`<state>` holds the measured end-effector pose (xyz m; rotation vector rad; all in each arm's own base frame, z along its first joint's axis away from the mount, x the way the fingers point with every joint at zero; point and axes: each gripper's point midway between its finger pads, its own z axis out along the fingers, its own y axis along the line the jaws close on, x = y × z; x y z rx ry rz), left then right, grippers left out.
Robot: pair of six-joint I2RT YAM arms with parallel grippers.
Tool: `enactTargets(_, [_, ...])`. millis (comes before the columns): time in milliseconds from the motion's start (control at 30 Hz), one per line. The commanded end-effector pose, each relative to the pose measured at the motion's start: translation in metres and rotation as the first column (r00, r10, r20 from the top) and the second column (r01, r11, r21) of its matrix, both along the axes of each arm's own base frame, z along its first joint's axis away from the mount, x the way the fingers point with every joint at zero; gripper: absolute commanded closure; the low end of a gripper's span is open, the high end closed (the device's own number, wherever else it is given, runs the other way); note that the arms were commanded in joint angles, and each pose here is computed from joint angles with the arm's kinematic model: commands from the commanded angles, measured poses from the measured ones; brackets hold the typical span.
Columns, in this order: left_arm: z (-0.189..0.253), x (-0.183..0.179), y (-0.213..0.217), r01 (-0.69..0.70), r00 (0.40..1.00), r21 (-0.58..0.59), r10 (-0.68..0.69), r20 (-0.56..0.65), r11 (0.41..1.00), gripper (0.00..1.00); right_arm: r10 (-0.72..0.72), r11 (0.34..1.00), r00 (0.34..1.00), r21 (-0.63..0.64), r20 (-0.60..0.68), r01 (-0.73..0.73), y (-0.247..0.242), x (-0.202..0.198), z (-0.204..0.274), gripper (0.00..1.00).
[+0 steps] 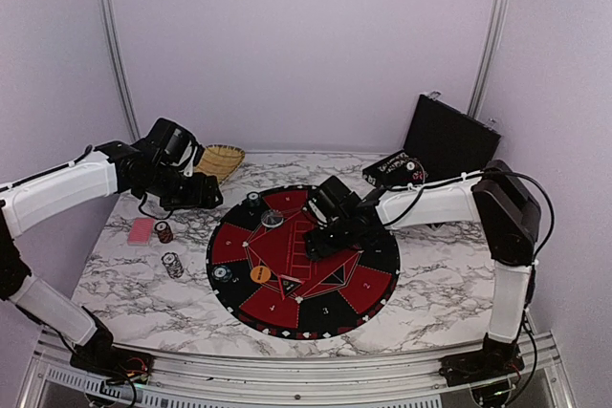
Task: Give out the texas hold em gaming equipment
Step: Pick up the pile of poker chips from the community card area.
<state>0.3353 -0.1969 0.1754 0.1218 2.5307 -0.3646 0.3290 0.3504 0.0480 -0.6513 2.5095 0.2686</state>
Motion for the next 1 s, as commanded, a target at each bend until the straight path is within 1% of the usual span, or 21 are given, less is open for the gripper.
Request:
enactTargets(0, [0.010,0.000,0.011,0.005,0.998,-0.036,-0.003,0.059,0.999,0.18,-0.003,1.000,1.000,-0.028,-0.014,0.003,0.011,0.002,-0.001,0.27])
enactTargets(67, [0.008,-0.002,0.012,0.015,0.998,-0.060,-0.011,0.057,0.998,0.18,-0.005,0.999,1.000,-0.039,-0.023,0.004,0.011,0.001,-0.006,0.28])
enactTargets(467, [-0.016,0.001,0.016,0.009,0.999,-0.094,-0.006,0.034,0.996,0.19,0.015,0.997,0.999,-0.080,-0.043,-0.019,0.024,-0.007,-0.018,0.37])
enactTargets(733, [-0.012,0.000,0.018,0.017,0.999,-0.094,-0.013,0.046,0.995,0.19,-0.018,0.995,0.998,-0.103,-0.053,0.012,0.016,-0.012,-0.027,0.44])
enactTargets(867, [-0.015,-0.001,0.020,0.017,0.999,-0.090,-0.013,0.043,0.996,0.20,-0.032,0.994,0.998,-0.104,-0.048,0.027,0.012,-0.013,-0.027,0.50])
enactTargets(967, [-0.015,-0.002,0.020,0.020,0.999,-0.090,-0.016,0.042,0.996,0.20,-0.038,0.995,0.998,-0.098,-0.052,0.033,0.012,-0.013,-0.029,0.60])
